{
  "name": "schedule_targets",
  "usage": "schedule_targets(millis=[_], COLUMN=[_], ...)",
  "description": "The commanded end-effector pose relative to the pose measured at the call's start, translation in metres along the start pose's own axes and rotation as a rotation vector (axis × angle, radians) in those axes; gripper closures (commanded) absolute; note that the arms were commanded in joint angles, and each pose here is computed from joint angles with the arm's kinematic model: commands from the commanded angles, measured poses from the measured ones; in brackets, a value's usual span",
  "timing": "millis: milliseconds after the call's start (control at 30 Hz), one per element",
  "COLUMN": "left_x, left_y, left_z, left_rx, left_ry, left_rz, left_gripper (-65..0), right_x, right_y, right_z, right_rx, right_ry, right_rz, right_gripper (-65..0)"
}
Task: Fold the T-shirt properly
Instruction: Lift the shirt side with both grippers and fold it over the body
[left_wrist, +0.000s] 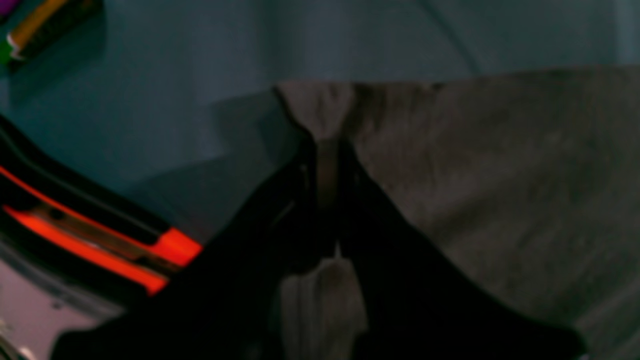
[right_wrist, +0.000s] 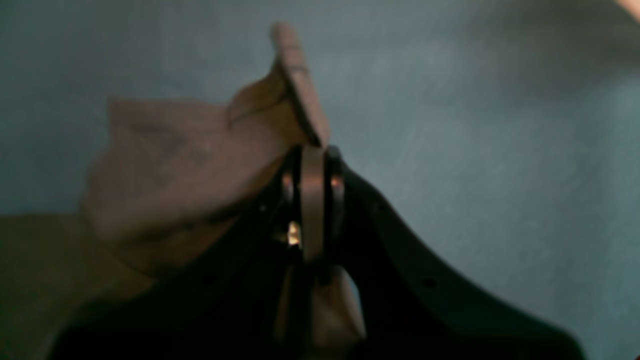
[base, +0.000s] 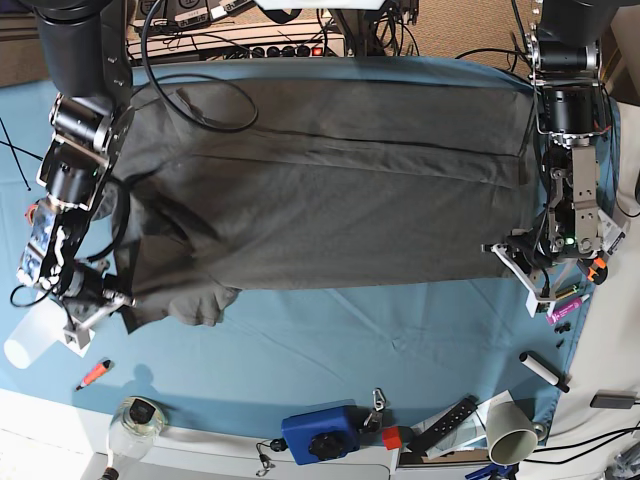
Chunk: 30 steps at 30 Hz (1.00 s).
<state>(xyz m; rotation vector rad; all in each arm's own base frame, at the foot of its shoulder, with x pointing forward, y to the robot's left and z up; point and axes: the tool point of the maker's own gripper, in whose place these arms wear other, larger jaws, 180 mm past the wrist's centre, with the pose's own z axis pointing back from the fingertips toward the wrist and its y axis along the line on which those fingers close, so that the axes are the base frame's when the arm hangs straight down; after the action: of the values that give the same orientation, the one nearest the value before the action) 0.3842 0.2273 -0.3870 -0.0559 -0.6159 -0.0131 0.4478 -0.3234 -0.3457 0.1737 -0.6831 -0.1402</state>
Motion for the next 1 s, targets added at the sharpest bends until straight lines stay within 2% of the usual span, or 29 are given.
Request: schedule_targets(millis=[0,200,467,667,967], left_x=[0.025,0.037,0.044,0.037,0.043], left_y=[0.004,0.001,0.002,-0.009,0.009], left_z=[0.011,0.02,0.024,0.026,0.044], left_rx=[0.01,0.01,0.014,-0.061,-0.146], left_ry=[-0.066,-0.098,-0.065,-0.011,-0.046], left_rz=[-0.013,-0.033,-0.036,-0.017,0.078], left_gripper=[0.0,0.0,0.0,0.0,0.0], right_x=[0.031,0.043,0.06,0.077,0.06], right_y=[-0.004,0.0,0.016,0.024,0.036], right_z=[0.014,0.018,0.037,0.064,0.063], right_rx=[-0.009,0.0,0.048,0.024,0.095], right_ry=[-0.073,-0.091,-0.107,-0.131,-0.048], right_rz=[0.01,0.008,0.03,0.107,0.088], right_gripper=[0.0,0.0,0.0,0.0,0.0])
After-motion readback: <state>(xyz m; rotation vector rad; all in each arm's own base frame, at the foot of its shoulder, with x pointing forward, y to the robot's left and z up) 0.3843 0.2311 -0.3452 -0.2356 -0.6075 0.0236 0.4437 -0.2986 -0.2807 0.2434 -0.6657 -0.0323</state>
